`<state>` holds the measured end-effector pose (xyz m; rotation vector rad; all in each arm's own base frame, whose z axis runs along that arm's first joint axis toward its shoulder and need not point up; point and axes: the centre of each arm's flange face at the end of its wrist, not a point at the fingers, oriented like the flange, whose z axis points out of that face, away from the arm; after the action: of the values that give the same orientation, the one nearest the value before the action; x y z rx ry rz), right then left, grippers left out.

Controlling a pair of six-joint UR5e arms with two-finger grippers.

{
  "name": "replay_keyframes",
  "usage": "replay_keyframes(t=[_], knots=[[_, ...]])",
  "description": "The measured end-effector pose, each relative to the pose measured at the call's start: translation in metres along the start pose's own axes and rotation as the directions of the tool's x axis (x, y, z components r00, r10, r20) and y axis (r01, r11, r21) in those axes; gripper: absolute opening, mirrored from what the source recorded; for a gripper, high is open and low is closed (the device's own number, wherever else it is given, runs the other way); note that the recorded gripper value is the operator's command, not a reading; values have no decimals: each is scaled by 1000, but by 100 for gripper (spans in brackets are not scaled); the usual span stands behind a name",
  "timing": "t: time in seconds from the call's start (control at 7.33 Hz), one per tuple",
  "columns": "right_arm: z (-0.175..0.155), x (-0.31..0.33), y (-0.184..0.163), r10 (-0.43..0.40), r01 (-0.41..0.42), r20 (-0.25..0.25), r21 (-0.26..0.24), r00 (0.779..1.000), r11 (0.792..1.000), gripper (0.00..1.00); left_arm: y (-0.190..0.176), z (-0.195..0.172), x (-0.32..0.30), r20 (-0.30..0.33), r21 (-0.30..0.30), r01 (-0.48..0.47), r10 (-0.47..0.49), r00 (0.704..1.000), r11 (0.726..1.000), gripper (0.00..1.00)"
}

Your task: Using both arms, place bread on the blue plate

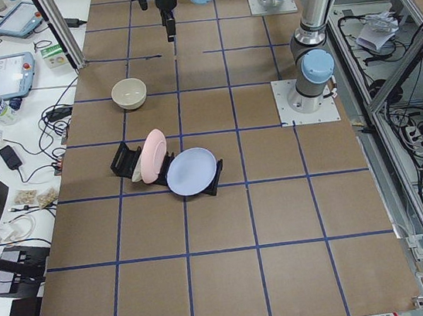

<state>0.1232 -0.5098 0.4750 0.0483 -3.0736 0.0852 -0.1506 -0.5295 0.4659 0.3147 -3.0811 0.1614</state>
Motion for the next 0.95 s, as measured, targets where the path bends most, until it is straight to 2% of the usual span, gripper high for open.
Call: replay_keyframes(t=[0.41,0.95], knots=[[-1,0,0,2,-2,0,4,1000,1000,100,0,-5,-1,-20,-42,-58,57,998,997,100],[1,2,-2,3,-3,0,12,1000,1000,100,2,-11,-4,-8,-36,-96,96,995,995,100]])
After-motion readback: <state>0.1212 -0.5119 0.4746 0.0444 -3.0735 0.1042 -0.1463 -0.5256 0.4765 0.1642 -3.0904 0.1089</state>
